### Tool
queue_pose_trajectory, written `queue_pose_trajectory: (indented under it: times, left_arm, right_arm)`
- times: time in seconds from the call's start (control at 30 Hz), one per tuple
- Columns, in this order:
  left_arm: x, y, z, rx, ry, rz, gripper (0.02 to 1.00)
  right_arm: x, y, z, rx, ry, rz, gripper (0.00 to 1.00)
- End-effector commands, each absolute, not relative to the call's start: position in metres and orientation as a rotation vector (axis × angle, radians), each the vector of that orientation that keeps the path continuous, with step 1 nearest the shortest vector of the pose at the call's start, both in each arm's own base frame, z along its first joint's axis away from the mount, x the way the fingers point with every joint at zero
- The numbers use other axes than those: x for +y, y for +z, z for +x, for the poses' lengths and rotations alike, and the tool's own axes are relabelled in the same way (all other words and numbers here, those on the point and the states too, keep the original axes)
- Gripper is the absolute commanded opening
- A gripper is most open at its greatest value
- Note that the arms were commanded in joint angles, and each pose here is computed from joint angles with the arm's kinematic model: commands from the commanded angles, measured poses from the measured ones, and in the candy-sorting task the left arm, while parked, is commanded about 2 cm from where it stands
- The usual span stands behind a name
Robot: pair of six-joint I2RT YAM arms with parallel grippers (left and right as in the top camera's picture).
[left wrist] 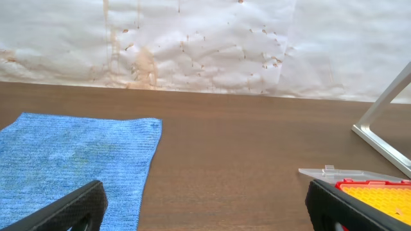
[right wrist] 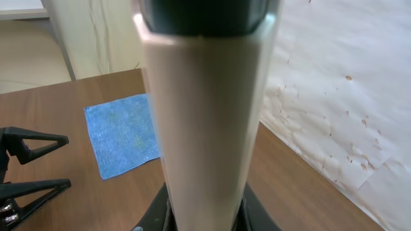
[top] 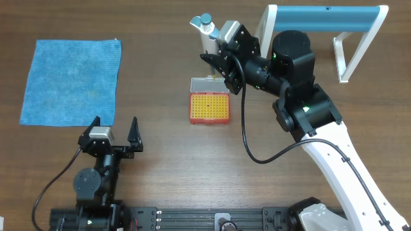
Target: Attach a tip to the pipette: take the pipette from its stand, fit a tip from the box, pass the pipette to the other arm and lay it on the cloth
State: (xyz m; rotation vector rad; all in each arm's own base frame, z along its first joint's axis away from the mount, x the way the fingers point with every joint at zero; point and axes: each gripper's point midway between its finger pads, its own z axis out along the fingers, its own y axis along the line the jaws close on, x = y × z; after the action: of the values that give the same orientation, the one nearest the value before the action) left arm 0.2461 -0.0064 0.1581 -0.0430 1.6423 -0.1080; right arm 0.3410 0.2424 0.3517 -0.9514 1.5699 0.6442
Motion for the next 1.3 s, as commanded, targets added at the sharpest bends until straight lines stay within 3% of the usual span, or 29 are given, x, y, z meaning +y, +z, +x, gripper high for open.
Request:
queue_pose_trajectory:
  times: [0.03,0.17,0.2,0.33,0.43,0.5,0.67,0.77,0.9,1.03,1.3]
  left_arm:
    - [-0.008,0.157,0.246,1.646,-0.120,-0.044,0.998]
    - [-0.014,0.158,0.246,1.643,-0.176,-0.045,0.998]
    - [-0.039,0.164,0.242,1.630,-0.428,-0.067,0.998]
    - [-0.094,0.172,0.218,1.684,-1.123,-0.246,0.998]
    - [-0.095,0.191,0.217,1.615,-1.207,-0.282,0.996]
    - [-0.103,0.227,0.205,1.478,-1.186,-0.080,0.996]
    - [-0.106,0.271,0.216,1.503,-1.082,0.032,1.000]
    - [-0.130,0.313,0.248,1.599,-1.103,0.289,1.000]
    - [-0.161,0.373,0.286,1.555,-1.317,0.688,0.998]
    - [-0.167,0.382,0.305,1.529,-1.413,0.839,0.996]
    - [-0.201,0.388,0.283,1.498,-1.506,0.931,0.998]
  right_arm:
    - [0.240,0.358,0.345,1.581,0.648,-0.915,0.073]
    - [0.241,0.358,0.343,1.645,0.746,-0.828,0.075]
    - [0.245,0.359,0.339,1.648,0.783,-0.830,0.077]
    - [0.260,0.359,0.327,1.635,0.827,-0.869,0.075]
    - [0.261,0.359,0.326,1.634,0.829,-0.872,0.075]
    - [0.263,0.359,0.323,1.627,0.850,-0.886,0.071]
    - [0.266,0.357,0.316,1.632,0.892,-0.915,0.075]
    - [0.271,0.352,0.300,1.637,0.984,-0.971,0.075]
    - [0.276,0.354,0.284,1.642,1.106,-0.998,0.080]
    - [0.281,0.353,0.274,1.665,1.230,-1.001,0.075]
    - [0.310,0.343,0.275,1.586,1.337,-1.090,0.077]
